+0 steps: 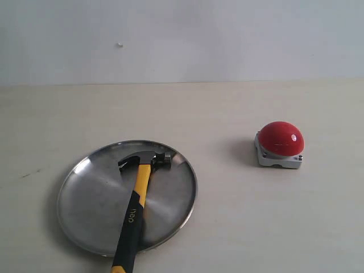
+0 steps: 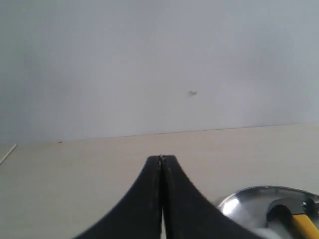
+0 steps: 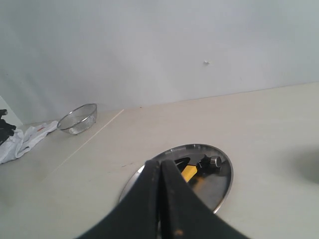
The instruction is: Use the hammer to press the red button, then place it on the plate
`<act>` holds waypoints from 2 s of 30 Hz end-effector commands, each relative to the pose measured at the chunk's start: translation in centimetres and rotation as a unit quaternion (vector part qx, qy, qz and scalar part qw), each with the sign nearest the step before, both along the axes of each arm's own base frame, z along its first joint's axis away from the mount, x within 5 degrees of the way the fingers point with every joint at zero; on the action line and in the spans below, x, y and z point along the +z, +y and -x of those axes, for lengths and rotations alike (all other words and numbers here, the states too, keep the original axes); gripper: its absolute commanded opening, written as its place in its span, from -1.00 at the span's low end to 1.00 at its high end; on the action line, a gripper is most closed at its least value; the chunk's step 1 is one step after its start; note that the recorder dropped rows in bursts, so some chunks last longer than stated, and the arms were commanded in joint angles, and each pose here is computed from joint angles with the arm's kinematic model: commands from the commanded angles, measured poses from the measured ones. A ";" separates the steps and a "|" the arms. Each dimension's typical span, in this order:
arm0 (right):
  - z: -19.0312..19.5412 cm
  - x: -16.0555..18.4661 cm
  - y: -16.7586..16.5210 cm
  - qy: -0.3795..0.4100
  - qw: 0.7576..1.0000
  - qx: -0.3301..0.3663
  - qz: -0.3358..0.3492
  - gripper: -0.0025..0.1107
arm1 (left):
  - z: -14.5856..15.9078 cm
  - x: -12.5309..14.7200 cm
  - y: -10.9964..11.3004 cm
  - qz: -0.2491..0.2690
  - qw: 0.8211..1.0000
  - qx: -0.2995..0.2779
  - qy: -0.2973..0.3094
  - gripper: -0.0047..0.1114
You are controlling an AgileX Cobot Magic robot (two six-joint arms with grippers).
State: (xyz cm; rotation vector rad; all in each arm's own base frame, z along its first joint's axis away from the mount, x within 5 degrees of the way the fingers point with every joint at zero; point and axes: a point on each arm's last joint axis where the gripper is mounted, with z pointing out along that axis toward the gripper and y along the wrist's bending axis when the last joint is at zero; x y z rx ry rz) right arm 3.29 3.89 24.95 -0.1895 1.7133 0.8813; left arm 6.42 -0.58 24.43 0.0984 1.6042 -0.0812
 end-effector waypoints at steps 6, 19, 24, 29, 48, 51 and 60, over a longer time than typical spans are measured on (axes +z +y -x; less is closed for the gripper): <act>0.0 0.0 0.0 -0.004 1.000 -0.002 -0.001 -0.96 | 1.4 -1.7 1.7 0.021 0.991 0.124 0.032 -0.92; 0.0 0.0 0.0 -0.004 1.000 -0.002 -0.001 -0.96 | 1.7 -1.6 1.9 0.022 0.990 0.139 0.022 -0.92; 0.0 0.0 0.0 -0.004 1.000 -0.002 -0.001 -0.96 | 1.7 -1.6 1.9 0.022 0.990 0.139 0.022 -0.92; 0.0 0.0 0.0 -0.004 1.000 -0.002 -0.001 -0.96 | 1.7 -1.6 1.9 0.021 0.990 0.139 0.022 -0.92; 0.0 0.0 0.0 -0.004 1.000 -0.002 -0.001 -0.96 | 1.1 -4.3 0.8 -0.064 0.993 0.073 0.065 -0.92; 0.0 0.0 0.0 -0.004 1.000 -0.002 -0.001 -0.96 | 1.1 -4.5 0.8 -0.065 0.993 0.073 0.071 -0.92; 0.0 0.0 0.0 -0.004 1.000 -0.002 -0.001 -0.96 | 1.2 -6.7 0.9 -0.068 0.986 0.069 0.135 -0.92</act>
